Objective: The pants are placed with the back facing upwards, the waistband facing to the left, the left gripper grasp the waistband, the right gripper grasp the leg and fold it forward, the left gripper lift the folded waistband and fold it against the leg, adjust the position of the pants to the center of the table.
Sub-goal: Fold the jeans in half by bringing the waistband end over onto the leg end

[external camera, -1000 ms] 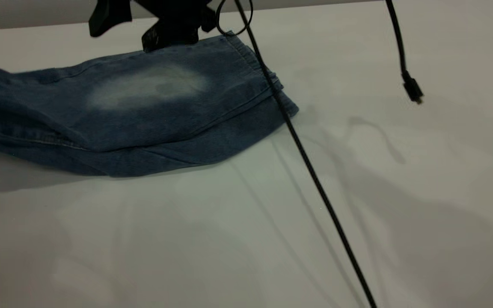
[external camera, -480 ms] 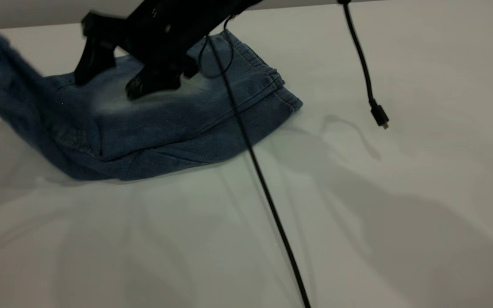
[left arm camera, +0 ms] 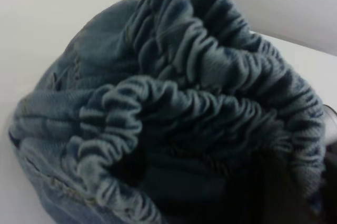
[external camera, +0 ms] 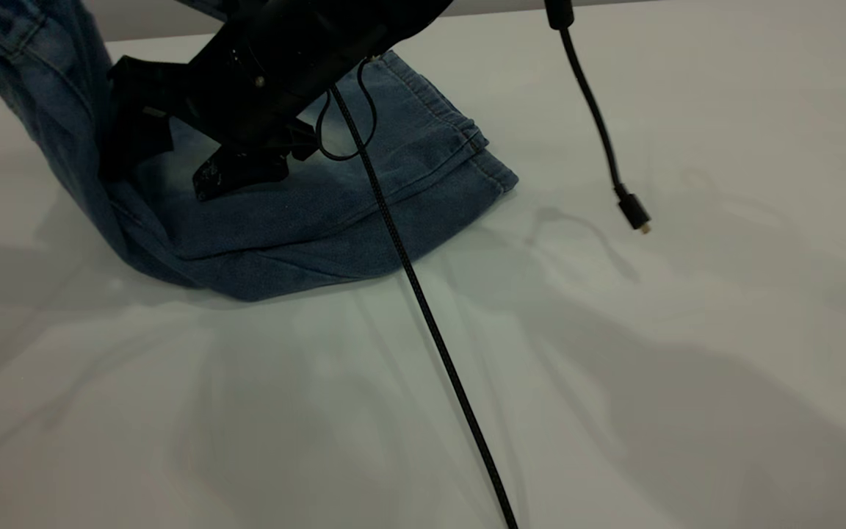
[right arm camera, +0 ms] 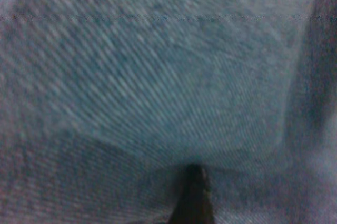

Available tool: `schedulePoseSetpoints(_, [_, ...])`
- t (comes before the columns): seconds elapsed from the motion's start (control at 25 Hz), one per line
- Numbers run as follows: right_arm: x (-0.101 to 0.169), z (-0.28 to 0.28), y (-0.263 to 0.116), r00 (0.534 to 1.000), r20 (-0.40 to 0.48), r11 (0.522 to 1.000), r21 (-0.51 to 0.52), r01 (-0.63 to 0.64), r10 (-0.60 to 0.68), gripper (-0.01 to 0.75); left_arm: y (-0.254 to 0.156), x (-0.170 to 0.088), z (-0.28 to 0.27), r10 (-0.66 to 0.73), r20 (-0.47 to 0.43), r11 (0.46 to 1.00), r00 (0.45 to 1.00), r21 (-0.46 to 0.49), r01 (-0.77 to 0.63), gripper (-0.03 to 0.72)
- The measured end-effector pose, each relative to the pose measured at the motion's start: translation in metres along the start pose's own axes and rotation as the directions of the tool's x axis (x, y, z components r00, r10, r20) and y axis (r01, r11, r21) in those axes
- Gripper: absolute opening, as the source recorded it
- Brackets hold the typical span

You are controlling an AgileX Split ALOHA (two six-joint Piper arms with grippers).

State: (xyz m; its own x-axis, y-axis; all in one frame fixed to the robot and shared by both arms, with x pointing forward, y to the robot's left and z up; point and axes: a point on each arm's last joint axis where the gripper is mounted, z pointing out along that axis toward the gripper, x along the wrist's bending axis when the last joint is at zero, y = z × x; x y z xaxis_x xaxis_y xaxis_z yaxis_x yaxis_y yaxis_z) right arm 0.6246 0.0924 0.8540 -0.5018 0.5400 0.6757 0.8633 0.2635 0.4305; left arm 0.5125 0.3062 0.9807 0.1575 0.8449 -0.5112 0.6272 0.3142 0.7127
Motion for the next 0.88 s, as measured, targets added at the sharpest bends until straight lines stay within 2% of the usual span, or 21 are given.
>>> schedulePoseSetpoints(0.32, [-0.01, -0.039, 0.018, 0.996, 0.041, 0.996, 0.053, 0.071, -0.074, 0.552, 0.001, 0.002, 0.0, -0.003, -0.02, 1.0, 1.0, -0.005, 0.003, 0.18])
schedulePoseSetpoints(0.48, [-0.032, -0.056, 0.026, 0.99, 0.116, 0.995, 0.057, 0.078, -0.084, 0.552, 0.004, -0.001, 0.001, 0.007, -0.011, 1.0, 1.0, -0.009, -0.007, 0.18])
schedulePoseSetpoints(0.6, [-0.053, -0.058, 0.023, 0.976, 0.2, 0.994, 0.081, 0.067, -0.082, 0.552, 0.011, -0.01, 0.005, 0.041, 0.02, 0.999, 0.999, -0.018, -0.041, 0.18])
schedulePoseSetpoints(0.68, [-0.06, -0.054, 0.018, 0.97, 0.225, 0.992, 0.105, 0.066, -0.088, 0.552, 0.016, -0.02, 0.008, 0.07, 0.047, 0.997, 0.996, -0.024, -0.068, 0.18])
schedulePoseSetpoints(0.88, [-0.068, -0.046, 0.012, 0.974, 0.218, 0.993, 0.115, 0.035, -0.06, 0.552, 0.026, -0.04, 0.018, 0.137, 0.059, 0.99, 0.989, -0.037, -0.135, 0.18])
